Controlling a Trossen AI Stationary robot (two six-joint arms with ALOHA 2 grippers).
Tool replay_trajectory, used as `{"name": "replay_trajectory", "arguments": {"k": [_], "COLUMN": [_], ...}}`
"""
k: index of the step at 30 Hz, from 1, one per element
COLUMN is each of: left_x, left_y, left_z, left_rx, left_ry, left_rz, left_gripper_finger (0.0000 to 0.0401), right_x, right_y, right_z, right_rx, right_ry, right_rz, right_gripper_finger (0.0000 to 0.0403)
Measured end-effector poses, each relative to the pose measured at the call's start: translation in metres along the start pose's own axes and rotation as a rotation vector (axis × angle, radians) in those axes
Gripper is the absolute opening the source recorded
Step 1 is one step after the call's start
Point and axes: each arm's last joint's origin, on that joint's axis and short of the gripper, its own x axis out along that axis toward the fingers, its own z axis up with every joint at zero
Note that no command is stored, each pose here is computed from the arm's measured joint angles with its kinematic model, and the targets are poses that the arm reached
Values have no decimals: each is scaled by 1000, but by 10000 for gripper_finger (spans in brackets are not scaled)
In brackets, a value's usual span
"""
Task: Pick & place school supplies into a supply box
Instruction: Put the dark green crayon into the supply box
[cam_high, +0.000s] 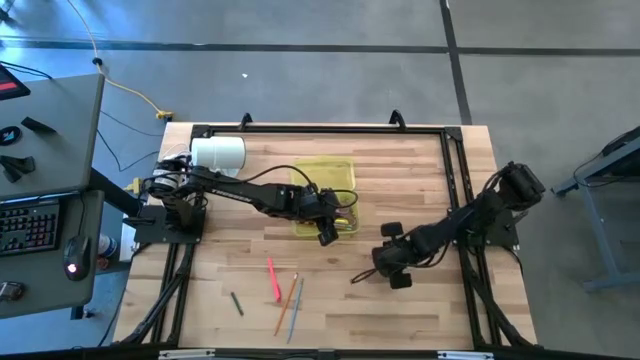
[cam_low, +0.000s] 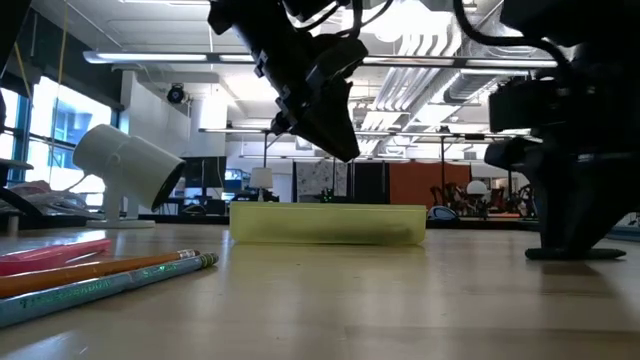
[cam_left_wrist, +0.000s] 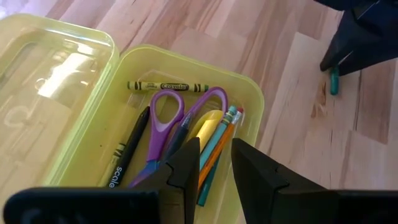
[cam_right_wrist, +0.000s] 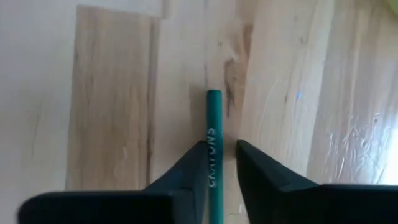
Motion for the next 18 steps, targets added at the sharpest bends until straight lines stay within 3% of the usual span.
{"name": "replay_trajectory", "arguments": {"k": [5,11,15,18], "left_x": [0,-35,-65,-89], "left_y": [-1,-2,0,3], "left_z": [-1,13,27,40], "left_rx": [-76,-62,-37,-19], "left_ry": [27,199,280,283], "left_rz": [-45,-83,-2,75], "left_gripper_finger": [126,126,126,126], "right_x": [-1,-9,-23,-31], "right_y": [1,4,-8,-25], "right_z": [3,7,31,58], "right_rx": [109,178,233,210], "right_ry": [-11,-91,-314,-482], "right_rz": [57,66,-64,-96], "right_gripper_finger": [9,10,7,10]}}
